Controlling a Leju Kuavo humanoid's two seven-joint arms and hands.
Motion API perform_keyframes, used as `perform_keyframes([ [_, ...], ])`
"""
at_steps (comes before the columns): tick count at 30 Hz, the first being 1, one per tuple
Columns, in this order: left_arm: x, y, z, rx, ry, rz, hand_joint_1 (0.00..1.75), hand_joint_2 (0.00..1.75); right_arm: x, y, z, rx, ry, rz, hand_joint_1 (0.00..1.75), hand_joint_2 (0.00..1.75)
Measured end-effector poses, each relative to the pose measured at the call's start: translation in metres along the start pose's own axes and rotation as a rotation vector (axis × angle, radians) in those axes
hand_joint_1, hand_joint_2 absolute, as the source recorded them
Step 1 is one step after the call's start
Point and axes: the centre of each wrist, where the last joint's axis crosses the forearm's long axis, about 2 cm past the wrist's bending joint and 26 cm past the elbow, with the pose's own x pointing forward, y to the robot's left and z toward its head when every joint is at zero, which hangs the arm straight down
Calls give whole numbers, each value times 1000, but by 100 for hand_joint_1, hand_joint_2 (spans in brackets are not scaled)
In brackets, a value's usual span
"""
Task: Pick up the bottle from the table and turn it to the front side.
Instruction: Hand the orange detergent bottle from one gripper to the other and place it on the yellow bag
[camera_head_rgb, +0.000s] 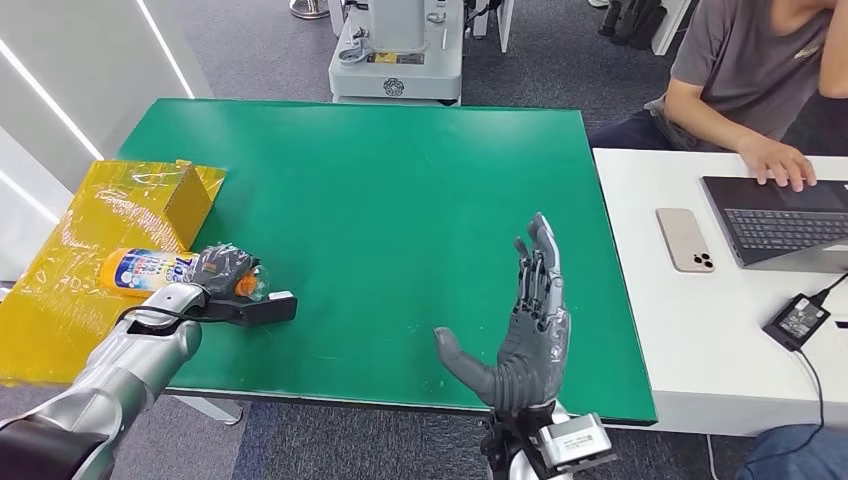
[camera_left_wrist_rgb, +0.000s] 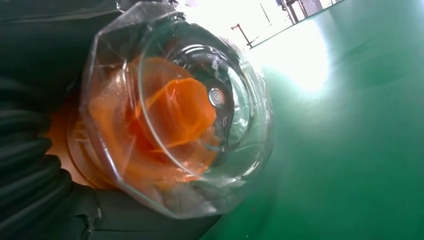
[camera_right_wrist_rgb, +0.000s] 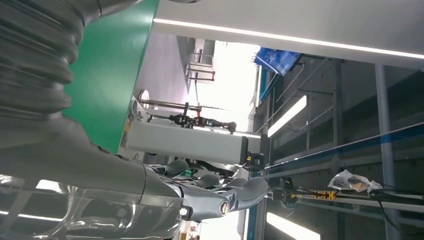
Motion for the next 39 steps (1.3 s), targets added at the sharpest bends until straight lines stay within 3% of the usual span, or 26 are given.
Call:
perform_keyframes([
  [6,0,-2,1,1,5,13,175,175,-2,0,-1,9,0,0,0,175],
  [7,0,-2,1,2,5,15,167,175,-2,0,-1,10,1,0,0,175],
  [10,0,-3,1,3,6,14,36,175,-3,0,-1,12,3,3,0,175],
  [11,0,-4,1,3,7,13,0,175,-3,0,-1,12,3,4,0,175],
  [39,-5,4,0,7,20,-44,0,175,-3,0,3,15,8,12,0,175],
])
